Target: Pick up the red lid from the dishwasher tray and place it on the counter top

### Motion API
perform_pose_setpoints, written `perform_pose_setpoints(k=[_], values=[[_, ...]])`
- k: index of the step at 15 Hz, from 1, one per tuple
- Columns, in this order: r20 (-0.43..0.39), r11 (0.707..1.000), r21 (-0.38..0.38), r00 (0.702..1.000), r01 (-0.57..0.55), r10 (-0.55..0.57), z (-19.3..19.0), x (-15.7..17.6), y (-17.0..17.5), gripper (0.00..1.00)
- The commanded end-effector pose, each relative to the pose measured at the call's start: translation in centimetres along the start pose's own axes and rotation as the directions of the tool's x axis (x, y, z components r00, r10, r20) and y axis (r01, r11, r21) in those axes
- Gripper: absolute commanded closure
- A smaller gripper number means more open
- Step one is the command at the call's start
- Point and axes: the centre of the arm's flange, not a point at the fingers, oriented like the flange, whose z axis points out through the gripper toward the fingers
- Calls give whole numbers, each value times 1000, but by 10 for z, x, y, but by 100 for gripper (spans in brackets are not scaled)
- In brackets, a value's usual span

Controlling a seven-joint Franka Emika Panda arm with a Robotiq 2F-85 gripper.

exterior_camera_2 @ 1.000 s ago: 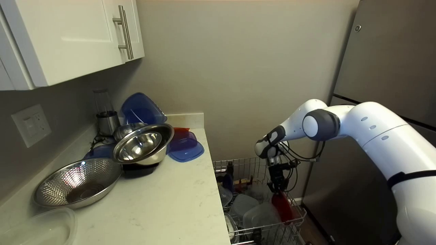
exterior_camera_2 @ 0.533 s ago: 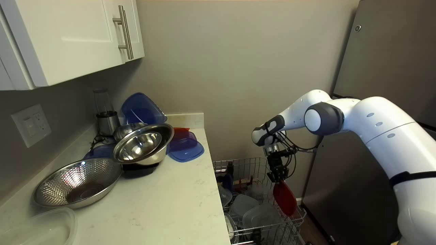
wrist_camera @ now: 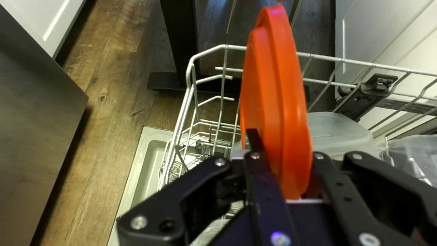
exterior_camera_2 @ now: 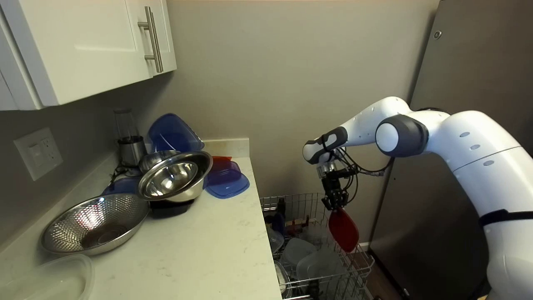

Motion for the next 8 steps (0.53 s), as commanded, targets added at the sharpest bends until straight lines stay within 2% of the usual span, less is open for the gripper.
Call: perform_pose_setpoints(k=[1, 5, 8], values=[[-23, 995, -16, 995, 102, -102, -24, -45, -11, 97], [-123, 984, -26, 976, 176, -178, -45, -80, -18, 97], [-252, 975, -22, 943, 220, -219, -49, -89, -12, 97]])
